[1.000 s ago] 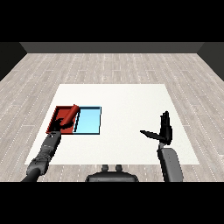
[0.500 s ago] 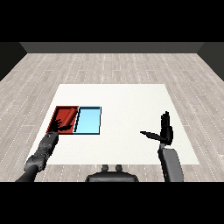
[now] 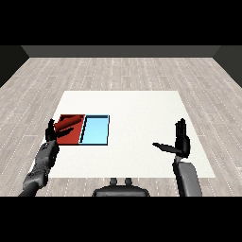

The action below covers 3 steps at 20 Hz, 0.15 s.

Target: Pick the red can and put it in the red box

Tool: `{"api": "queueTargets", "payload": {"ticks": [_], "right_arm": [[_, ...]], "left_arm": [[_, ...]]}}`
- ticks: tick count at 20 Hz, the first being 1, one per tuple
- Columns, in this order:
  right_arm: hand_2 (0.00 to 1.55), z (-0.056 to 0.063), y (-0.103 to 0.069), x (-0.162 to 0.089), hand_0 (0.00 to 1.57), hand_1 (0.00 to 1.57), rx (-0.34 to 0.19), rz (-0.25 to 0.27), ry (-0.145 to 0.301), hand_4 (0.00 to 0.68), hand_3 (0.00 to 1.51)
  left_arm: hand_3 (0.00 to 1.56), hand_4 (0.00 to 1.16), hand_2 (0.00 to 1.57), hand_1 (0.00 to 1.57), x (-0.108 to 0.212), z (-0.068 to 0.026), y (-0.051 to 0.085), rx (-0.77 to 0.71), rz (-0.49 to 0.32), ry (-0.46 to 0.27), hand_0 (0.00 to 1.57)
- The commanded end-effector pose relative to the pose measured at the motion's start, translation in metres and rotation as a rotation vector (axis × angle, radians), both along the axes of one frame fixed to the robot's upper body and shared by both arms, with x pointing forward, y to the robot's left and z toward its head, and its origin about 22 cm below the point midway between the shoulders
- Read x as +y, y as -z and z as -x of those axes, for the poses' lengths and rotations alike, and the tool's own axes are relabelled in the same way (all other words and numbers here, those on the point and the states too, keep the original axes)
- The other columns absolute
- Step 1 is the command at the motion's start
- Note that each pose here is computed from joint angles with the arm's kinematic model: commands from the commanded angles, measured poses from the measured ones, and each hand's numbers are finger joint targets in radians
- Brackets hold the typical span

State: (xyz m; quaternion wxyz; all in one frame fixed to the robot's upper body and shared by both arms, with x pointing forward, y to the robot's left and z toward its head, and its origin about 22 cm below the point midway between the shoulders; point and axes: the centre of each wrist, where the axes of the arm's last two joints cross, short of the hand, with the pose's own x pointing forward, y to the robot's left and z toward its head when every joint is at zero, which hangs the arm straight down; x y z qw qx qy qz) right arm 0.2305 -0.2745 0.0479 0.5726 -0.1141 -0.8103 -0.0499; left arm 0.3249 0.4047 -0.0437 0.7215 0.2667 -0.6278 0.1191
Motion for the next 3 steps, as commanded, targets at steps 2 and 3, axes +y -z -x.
{"api": "queueTargets", "payload": {"ticks": [2, 3], "right_arm": [[0.00, 0.002, -0.011, 0.016, 0.00, 0.00, -0.036, -0.040, -0.105, 0.000, 0.00], [0.00, 0.006, -0.007, 0.016, 0.00, 0.00, -0.034, -0.048, -0.139, 0.000, 0.00]], "left_arm": [[0.00, 0.00, 0.00, 0.00, -0.035, -0.0367, -0.035, -0.508, 0.101, 0.203, 0.00], [0.00, 0.00, 0.00, 0.00, -0.041, -0.0368, -0.034, -0.537, 0.110, 0.231, 0.00]]}}
